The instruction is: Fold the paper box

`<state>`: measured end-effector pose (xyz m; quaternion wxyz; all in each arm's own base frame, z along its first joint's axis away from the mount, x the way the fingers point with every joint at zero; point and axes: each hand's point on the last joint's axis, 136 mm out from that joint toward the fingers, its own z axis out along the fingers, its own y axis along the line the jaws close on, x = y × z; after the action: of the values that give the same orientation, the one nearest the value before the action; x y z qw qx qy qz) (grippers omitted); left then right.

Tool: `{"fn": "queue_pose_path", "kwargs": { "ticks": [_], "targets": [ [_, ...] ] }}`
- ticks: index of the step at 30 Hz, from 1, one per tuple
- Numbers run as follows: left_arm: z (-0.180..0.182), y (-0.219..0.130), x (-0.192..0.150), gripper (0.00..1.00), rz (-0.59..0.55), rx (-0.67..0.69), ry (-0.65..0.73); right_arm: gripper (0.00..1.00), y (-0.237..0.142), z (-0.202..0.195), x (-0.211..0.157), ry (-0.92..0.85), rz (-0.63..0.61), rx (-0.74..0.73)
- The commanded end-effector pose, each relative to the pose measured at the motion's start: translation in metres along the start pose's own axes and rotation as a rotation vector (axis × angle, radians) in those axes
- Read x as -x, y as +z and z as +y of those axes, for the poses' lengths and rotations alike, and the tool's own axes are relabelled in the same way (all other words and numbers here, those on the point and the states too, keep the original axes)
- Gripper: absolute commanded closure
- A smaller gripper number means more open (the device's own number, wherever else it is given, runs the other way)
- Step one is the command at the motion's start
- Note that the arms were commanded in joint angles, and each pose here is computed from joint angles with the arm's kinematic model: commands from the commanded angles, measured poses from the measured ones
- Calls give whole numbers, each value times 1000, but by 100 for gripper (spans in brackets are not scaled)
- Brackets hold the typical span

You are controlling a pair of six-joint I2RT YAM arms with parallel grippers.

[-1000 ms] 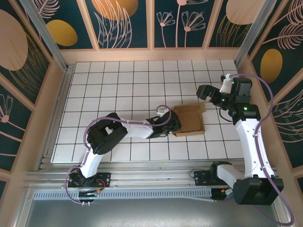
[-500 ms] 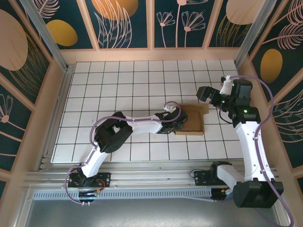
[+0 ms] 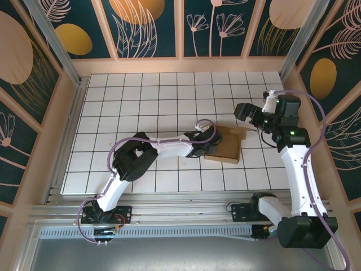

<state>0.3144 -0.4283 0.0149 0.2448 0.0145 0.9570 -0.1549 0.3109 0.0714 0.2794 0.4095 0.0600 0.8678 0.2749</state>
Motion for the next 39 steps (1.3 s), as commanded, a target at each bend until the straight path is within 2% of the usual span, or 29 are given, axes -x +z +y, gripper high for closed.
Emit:
{"fn": "queue_pose_path", "kwargs": {
  "ticks": [1, 5, 19, 23, 31, 39],
  "targets": [
    [45, 7, -4, 77, 65, 137, 49, 1, 0, 3, 4, -7, -13, 24],
    [27, -2, 6, 70, 59, 70, 68, 1, 1, 6, 6, -2, -15, 36],
    [8, -8, 33, 68, 34, -23, 82, 1, 6, 7, 15, -6, -7, 39],
    [-1, -10, 41, 48, 17, -71, 95, 1, 8, 7, 16, -10, -2, 38],
    [-3, -12, 58, 35, -37, -81, 113, 1, 10, 8, 18, -12, 4, 45],
    [-18, -16, 72, 38, -69, -129, 146, 1, 12, 9, 19, -7, 6, 52]
  ]
}}
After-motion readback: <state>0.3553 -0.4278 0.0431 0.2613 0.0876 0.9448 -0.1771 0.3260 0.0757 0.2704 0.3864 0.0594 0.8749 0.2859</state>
